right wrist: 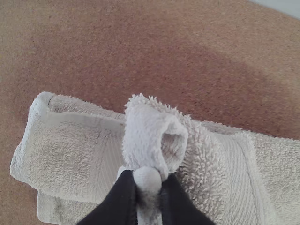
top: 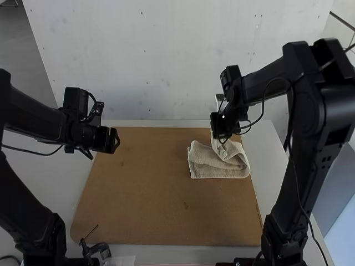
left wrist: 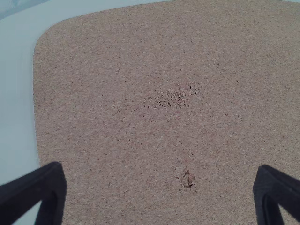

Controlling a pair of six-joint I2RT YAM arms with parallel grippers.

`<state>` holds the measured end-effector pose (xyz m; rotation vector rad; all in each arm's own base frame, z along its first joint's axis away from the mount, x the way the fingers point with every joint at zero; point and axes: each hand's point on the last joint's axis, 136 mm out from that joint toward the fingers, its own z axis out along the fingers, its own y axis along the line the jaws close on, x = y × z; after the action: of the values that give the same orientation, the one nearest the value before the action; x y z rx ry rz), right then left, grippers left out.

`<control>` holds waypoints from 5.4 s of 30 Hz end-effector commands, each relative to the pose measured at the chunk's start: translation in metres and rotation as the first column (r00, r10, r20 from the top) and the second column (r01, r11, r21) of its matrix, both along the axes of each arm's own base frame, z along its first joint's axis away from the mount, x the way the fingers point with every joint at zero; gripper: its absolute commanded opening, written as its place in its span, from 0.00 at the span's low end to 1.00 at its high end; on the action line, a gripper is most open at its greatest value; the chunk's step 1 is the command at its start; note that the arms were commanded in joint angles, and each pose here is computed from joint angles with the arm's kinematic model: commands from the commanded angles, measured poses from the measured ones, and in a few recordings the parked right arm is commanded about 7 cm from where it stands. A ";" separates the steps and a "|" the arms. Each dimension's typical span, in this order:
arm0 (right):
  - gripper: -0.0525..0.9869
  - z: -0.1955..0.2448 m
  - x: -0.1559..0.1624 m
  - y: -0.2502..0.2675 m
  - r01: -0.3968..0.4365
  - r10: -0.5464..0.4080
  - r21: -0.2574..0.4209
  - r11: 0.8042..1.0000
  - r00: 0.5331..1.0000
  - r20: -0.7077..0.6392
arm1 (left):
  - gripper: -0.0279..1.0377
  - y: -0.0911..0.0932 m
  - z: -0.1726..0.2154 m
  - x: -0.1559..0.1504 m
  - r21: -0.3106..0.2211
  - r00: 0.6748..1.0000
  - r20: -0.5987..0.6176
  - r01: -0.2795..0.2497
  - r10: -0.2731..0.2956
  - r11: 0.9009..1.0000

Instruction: Fold the towel.

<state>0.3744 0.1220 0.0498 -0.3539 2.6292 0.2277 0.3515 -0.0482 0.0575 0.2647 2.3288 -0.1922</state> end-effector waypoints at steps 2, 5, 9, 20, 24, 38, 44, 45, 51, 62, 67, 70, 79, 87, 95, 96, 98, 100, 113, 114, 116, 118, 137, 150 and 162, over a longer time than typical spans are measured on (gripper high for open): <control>0.07 -0.016 -0.002 0.016 0.002 -0.003 -0.020 1.000 1.000 -0.021 | 0.85 -0.003 -0.004 -0.001 -0.006 1.000 -0.008 0.004 -0.004 1.000; 0.07 -0.021 -0.002 0.026 -0.009 0.008 -0.016 1.000 1.000 -0.015 | 0.85 -0.003 -0.003 -0.001 -0.008 1.000 -0.006 0.005 -0.005 1.000; 0.07 -0.028 0.002 0.034 -0.006 0.006 -0.018 1.000 1.000 -0.012 | 0.85 -0.003 -0.004 -0.001 -0.009 1.000 -0.008 0.006 -0.006 1.000; 0.07 -0.031 0.010 0.053 0.011 -0.011 0.001 1.000 1.000 -0.005 | 0.85 -0.004 -0.005 -0.001 -0.009 1.000 -0.009 0.007 -0.008 1.000; 0.07 -0.033 0.012 0.055 0.028 -0.028 0.016 0.999 1.000 -0.004 | 0.85 -0.004 -0.006 -0.001 -0.010 1.000 -0.010 0.006 -0.006 1.000; 0.32 -0.031 0.009 0.063 0.065 -0.062 0.084 0.994 0.997 -0.040 | 0.85 -0.005 -0.006 -0.002 -0.010 1.000 -0.007 0.009 -0.010 1.000; 0.37 -0.021 0.003 0.076 0.056 -0.048 0.147 0.987 0.997 -0.057 | 0.85 -0.005 -0.006 -0.002 -0.010 1.000 -0.007 0.009 -0.010 1.000; 0.37 -0.019 0.001 0.080 0.048 -0.039 0.160 0.986 0.997 -0.059 | 0.85 -0.005 -0.006 -0.002 -0.010 1.000 -0.007 0.011 -0.011 1.000; 0.37 0.000 -0.003 0.102 0.018 -0.008 0.249 0.968 0.999 -0.044 | 0.85 -0.005 -0.006 -0.002 -0.011 1.000 -0.007 0.010 -0.010 1.000; 0.36 0.047 0.007 0.098 0.037 -0.050 0.331 0.943 0.998 0.030 | 0.86 -0.005 -0.006 -0.002 -0.011 1.000 -0.009 0.010 -0.010 1.000; 0.19 0.033 0.003 0.064 0.047 -0.053 0.153 0.987 0.998 0.036 | 0.85 -0.005 -0.006 -0.002 -0.011 1.000 -0.006 0.010 -0.010 1.000; 0.10 0.020 -0.003 0.054 0.044 -0.046 0.089 0.995 0.999 0.019 | 0.85 -0.005 -0.005 -0.001 -0.011 1.000 -0.001 0.010 -0.010 1.000; 0.07 -0.026 -0.029 0.044 0.019 -0.020 -0.008 1.000 0.995 -0.093 | 0.85 -0.006 -0.005 -0.001 -0.011 1.000 -0.001 0.012 -0.012 1.000; 0.07 -0.042 -0.043 0.037 0.005 -0.011 -0.050 0.999 0.991 -0.130 | 0.85 -0.006 -0.005 -0.001 -0.011 1.000 -0.001 0.012 -0.012 1.000; 0.07 -0.045 -0.041 0.048 -0.007 0.002 -0.032 0.999 0.992 -0.129 | 0.85 -0.006 -0.005 -0.001 -0.011 1.000 0.001 0.012 -0.012 1.000; 0.07 -0.046 -0.041 0.053 -0.008 0.005 -0.018 1.000 0.992 -0.128 | 0.85 -0.006 -0.005 -0.001 -0.011 1.000 0.001 0.012 -0.012 1.000; 0.07 -0.049 -0.041 0.060 -0.012 0.011 -0.005 1.000 0.991 -0.131 | 0.85 -0.006 -0.005 -0.001 -0.011 1.000 0.001 0.012 -0.012 1.000; 0.07 -0.051 -0.041 0.067 -0.014 0.014 0.001 1.000 0.991 -0.136 | 0.85 -0.006 -0.005 -0.001 -0.011 1.000 0.002 0.012 -0.012 1.000; 0.07 -0.035 -0.039 0.128 -0.049 0.067 0.175 0.983 0.993 -0.096 | 0.85 -0.005 -0.005 -0.002 -0.011 1.000 0.001 0.010 -0.010 1.000; 0.07 -0.034 -0.038 0.127 -0.046 0.064 0.175 0.983 0.993 -0.096 | 0.86 -0.005 -0.005 -0.001 -0.011 1.000 0.002 0.010 -0.010 1.000; 0.11 -0.030 -0.036 0.125 -0.041 0.057 0.179 0.983 0.994 -0.088 | 0.85 -0.005 -0.005 -0.002 -0.011 1.000 0.001 0.010 -0.010 1.000; 0.15 -0.025 -0.032 0.119 -0.029 0.043 0.183 0.983 0.996 -0.077 | 0.85 -0.005 -0.005 -0.002 -0.011 1.000 0.001 0.010 -0.010 1.000; 0.07 0.000 -0.010 0.047 0.061 -0.062 0.100 0.993 0.998 -0.002 | 0.85 -0.006 -0.005 -0.002 -0.011 1.000 0.001 0.012 -0.012 1.000; 0.07 -0.058 -0.008 0.060 0.049 -0.045 0.101 0.994 0.998 -0.035 | 0.85 -0.006 -0.005 -0.001 -0.011 1.000 0.002 0.012 -0.012 1.000; 0.07 -0.055 -0.001 0.072 0.070 -0.069 0.150 0.986 0.998 -0.010 | 0.85 -0.006 -0.005 -0.002 -0.010 1.000 0.001 0.014 -0.014 1.000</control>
<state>0.3696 0.1878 -0.0249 -0.2382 2.6467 0.3676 0.3556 -0.0508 0.0619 0.2687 2.3019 -0.1944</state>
